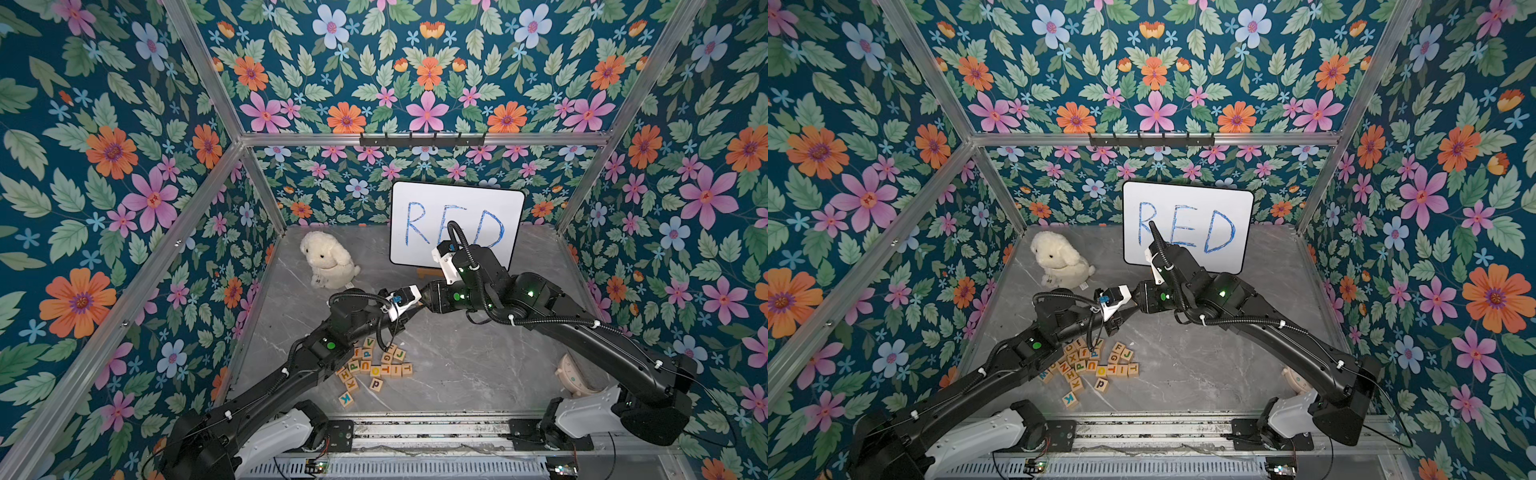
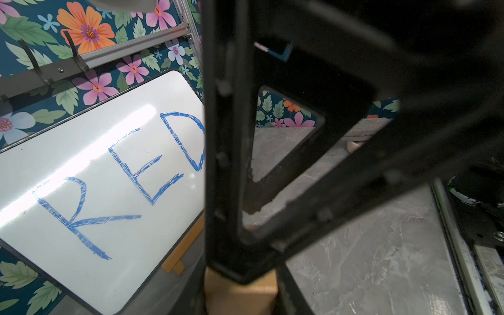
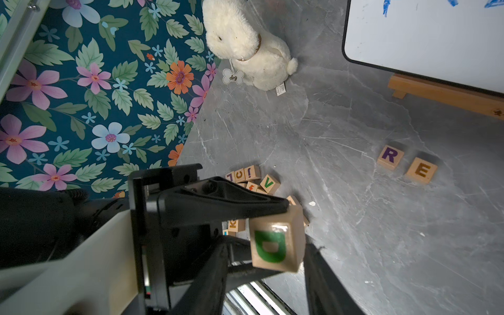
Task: Assemble the uppercase word "red" with letter blocks
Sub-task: Place the letter block at the center of the board.
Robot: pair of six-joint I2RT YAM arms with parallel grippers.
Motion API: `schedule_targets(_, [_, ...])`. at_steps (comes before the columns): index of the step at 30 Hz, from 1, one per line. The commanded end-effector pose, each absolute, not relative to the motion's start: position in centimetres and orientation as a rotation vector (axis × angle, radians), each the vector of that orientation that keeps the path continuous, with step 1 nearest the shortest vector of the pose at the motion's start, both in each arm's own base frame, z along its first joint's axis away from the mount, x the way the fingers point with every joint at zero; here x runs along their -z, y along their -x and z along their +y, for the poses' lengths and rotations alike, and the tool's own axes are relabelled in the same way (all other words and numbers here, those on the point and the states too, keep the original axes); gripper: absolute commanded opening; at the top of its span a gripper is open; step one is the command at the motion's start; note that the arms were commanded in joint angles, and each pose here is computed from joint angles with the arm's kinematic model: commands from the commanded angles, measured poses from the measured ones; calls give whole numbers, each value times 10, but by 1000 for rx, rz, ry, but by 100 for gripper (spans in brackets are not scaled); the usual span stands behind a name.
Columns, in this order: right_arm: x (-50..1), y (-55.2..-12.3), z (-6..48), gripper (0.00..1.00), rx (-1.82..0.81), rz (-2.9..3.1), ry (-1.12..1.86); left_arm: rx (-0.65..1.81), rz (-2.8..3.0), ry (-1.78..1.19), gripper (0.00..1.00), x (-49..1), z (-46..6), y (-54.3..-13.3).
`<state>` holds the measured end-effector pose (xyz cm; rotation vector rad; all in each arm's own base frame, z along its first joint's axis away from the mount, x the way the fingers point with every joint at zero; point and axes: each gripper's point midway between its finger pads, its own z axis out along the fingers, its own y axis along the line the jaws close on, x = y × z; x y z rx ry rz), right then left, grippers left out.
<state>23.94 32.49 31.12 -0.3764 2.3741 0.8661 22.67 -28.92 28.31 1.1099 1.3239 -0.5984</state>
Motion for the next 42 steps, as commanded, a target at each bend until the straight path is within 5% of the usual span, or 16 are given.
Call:
schedule_targets(1, [-307,-239,328,47,-858,2383,400,612,1271,-1097,0,-296,-291,-225])
schedule_targets(16, [-291,-244,331,44,-773,2448,434,639,1268,-1106,0,-297,-294,-222])
schedule_targets(24, [-289,-246,329,21,-743,2457,438,629,1282,-1101,2,-294,-292,-223])
schedule_targets(26, [-291,-246,329,19,-744,2455,444,626,1275,-1086,10,-297,-290,-223])
schedule_targets(31, [-292,-248,323,19,-704,2440,449,644,1265,-1026,49,-304,-284,-221])
schedule_targets(34, [-294,-252,312,17,-677,2421,442,669,1267,-1010,81,-306,-280,-215])
schedule_targets(37, [-293,-258,294,15,-691,2405,414,687,1276,-990,91,-302,-273,-209])
schedule_targets(42, [-289,-265,261,9,-600,2214,564,707,1335,-943,92,-284,-261,-202])
